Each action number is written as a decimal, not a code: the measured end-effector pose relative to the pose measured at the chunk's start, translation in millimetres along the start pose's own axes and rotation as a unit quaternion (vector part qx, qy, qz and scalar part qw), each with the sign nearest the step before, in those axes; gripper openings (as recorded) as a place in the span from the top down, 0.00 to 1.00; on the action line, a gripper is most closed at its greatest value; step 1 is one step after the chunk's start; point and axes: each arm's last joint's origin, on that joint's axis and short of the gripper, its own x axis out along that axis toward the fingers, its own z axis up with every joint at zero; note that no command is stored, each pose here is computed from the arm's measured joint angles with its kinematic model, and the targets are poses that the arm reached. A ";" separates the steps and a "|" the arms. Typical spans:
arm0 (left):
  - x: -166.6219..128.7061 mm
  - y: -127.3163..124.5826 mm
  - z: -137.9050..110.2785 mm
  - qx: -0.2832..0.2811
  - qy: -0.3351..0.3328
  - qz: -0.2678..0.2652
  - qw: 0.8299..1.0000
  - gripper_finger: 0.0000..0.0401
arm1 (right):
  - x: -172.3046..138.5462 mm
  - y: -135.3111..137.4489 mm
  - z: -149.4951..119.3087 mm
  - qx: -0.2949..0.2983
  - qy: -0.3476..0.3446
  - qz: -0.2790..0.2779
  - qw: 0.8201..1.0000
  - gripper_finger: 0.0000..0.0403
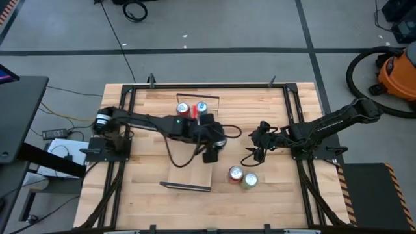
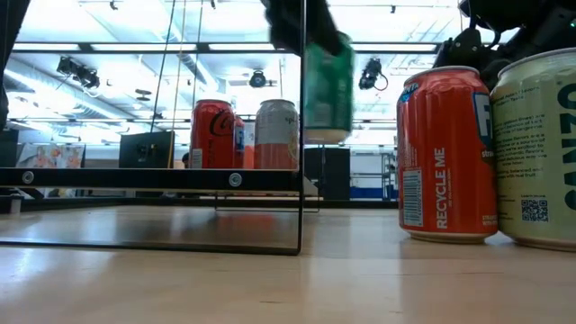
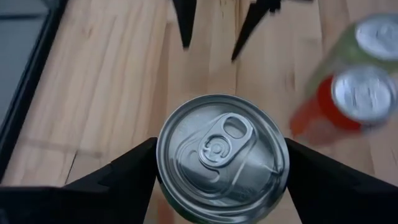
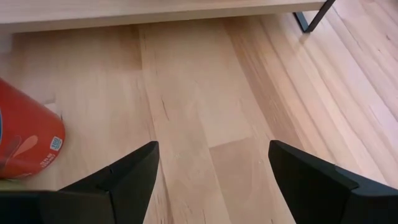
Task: Place canned beverage on shelf
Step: Put the green soda can on the shelf, then put the red soda can can on the shelf
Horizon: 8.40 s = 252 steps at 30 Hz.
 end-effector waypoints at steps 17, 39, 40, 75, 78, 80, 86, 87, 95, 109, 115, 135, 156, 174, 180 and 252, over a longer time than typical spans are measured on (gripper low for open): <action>-40.9 -29.9 -38.3 0.029 0.163 -0.007 0.986 0.24 | -1.8 5.0 -0.7 -0.005 -0.004 0.012 1.000 0.22; -72.7 -11.6 -87.1 0.003 0.100 0.052 0.994 0.24 | -1.9 5.9 0.7 -0.004 -0.012 0.015 1.000 0.22; -75.7 -8.5 -91.8 -0.005 0.088 0.051 0.995 0.24 | -1.9 5.9 1.0 -0.004 -0.013 0.015 1.000 0.22; -64.5 22.2 -165.7 -0.100 -0.010 0.018 0.995 0.10 | -2.0 6.2 1.8 -0.003 -0.017 0.017 1.000 0.22; -66.2 20.7 -164.2 -0.096 -0.011 0.015 0.995 0.08 | -2.0 6.2 1.8 -0.003 -0.017 0.017 1.000 0.22; -68.8 19.1 -161.0 -0.088 -0.017 0.012 0.996 0.07 | -2.0 6.2 1.8 -0.003 -0.017 0.017 1.000 0.22; -79.9 20.7 -152.0 -0.085 -0.008 0.012 0.996 0.07 | -2.0 6.2 1.8 -0.003 -0.017 0.016 1.000 0.22; -82.2 21.1 -149.8 -0.085 -0.008 0.012 0.996 0.07 | -2.0 6.2 1.8 -0.003 -0.017 0.016 1.000 0.22; -96.6 21.0 -127.9 -0.062 -0.065 0.020 0.996 0.07 | -2.0 6.5 2.6 -0.002 -0.021 0.018 1.000 0.22; -68.0 -12.8 -107.3 -0.043 -0.134 -0.018 0.990 0.07 | -18.8 21.8 22.7 -0.032 -0.046 0.099 0.994 0.22; -60.2 -17.8 -92.4 -0.047 -0.142 -0.027 0.988 0.07 | -37.4 36.2 28.8 -0.061 -0.036 0.095 0.993 0.22; 14.7 -56.6 -14.0 0.016 -0.112 -0.070 0.991 0.05 | -66.4 56.5 12.9 -0.054 0.004 0.051 0.997 0.22; 73.1 -98.2 27.5 0.053 0.011 -0.129 0.990 0.04 | -69.4 48.2 -2.8 -0.009 0.072 0.010 0.997 0.22; 100.8 -106.6 14.6 0.131 0.023 -0.122 0.984 0.04 | -69.1 49.3 -1.4 -0.009 0.063 0.013 0.998 0.22; 110.6 -109.8 11.4 0.142 0.021 -0.127 0.981 0.08 | -68.9 50.0 -0.9 -0.012 0.060 0.016 0.998 0.22; -4.9 -36.5 -8.9 0.104 0.094 0.057 0.989 0.24 | -74.0 59.2 0.0 -0.064 0.012 0.026 0.998 0.22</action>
